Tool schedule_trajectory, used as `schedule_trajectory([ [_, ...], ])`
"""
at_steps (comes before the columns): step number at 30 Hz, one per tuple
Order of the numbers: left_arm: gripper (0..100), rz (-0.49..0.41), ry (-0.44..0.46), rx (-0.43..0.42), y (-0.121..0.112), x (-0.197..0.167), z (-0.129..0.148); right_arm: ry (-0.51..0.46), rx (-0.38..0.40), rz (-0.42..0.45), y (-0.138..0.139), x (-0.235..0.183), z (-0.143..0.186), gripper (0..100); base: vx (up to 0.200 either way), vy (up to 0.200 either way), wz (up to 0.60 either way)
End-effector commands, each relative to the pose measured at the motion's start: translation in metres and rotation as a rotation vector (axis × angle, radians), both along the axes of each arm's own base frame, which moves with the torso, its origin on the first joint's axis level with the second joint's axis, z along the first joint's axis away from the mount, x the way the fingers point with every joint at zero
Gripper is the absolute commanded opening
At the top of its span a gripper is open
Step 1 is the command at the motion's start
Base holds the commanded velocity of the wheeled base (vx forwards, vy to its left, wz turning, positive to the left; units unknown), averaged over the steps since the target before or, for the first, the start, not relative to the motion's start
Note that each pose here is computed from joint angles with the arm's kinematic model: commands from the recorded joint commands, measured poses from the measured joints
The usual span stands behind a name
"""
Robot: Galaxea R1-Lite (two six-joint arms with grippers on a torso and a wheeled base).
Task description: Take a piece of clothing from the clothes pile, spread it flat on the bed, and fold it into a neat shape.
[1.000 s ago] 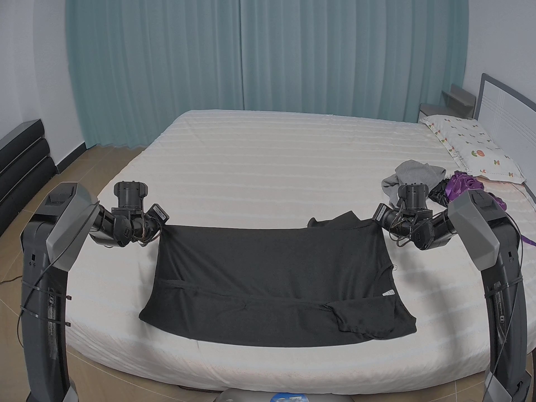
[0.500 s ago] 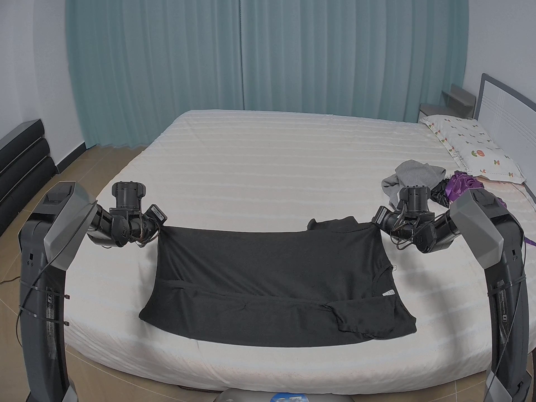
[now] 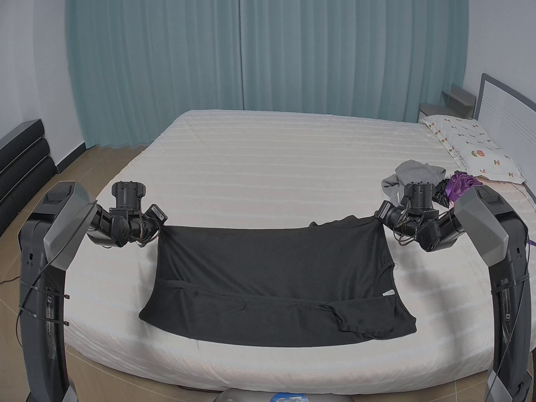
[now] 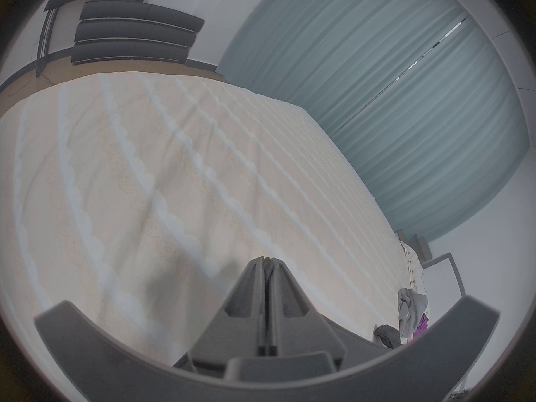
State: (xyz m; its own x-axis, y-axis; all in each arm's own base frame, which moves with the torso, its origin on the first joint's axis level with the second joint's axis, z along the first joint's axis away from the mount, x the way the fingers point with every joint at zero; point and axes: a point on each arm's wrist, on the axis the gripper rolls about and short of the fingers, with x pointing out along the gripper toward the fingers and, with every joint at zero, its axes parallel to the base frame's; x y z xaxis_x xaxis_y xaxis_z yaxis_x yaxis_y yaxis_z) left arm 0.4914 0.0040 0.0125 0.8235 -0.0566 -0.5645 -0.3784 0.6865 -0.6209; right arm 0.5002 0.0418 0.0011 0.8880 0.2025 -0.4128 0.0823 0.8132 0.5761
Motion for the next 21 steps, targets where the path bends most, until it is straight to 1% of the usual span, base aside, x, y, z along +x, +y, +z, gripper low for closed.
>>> schedule_trajectory([
  [1,0,-0.005,0.004,0.002,-0.002,0.001,-0.004,-0.006,-0.001,-0.008,-0.003,0.001,0.003,0,0.0,0.0,0.0],
  [7,0,-0.008,0.006,0.002,-0.003,0.003,-0.008,0.013,-0.004,-0.012,-0.006,0.0,-0.003,0,0.0,0.0,0.0],
  [12,0,-0.004,0.005,0.001,-0.002,0.002,-0.006,0.015,-0.002,-0.011,-0.006,-0.002,-0.001,0,0.0,0.0,0.0],
  [18,0,-0.014,0.048,0.01,-0.003,-0.014,-0.006,0.052,0.012,0.027,-0.007,-0.018,0.005,0,0.0,0.0,0.0],
  [21,0,-0.022,0.049,0.016,-0.004,-0.018,-0.001,0.064,0.01,0.031,-0.008,-0.025,0.007,0,0.0,0.0,0.0],
])
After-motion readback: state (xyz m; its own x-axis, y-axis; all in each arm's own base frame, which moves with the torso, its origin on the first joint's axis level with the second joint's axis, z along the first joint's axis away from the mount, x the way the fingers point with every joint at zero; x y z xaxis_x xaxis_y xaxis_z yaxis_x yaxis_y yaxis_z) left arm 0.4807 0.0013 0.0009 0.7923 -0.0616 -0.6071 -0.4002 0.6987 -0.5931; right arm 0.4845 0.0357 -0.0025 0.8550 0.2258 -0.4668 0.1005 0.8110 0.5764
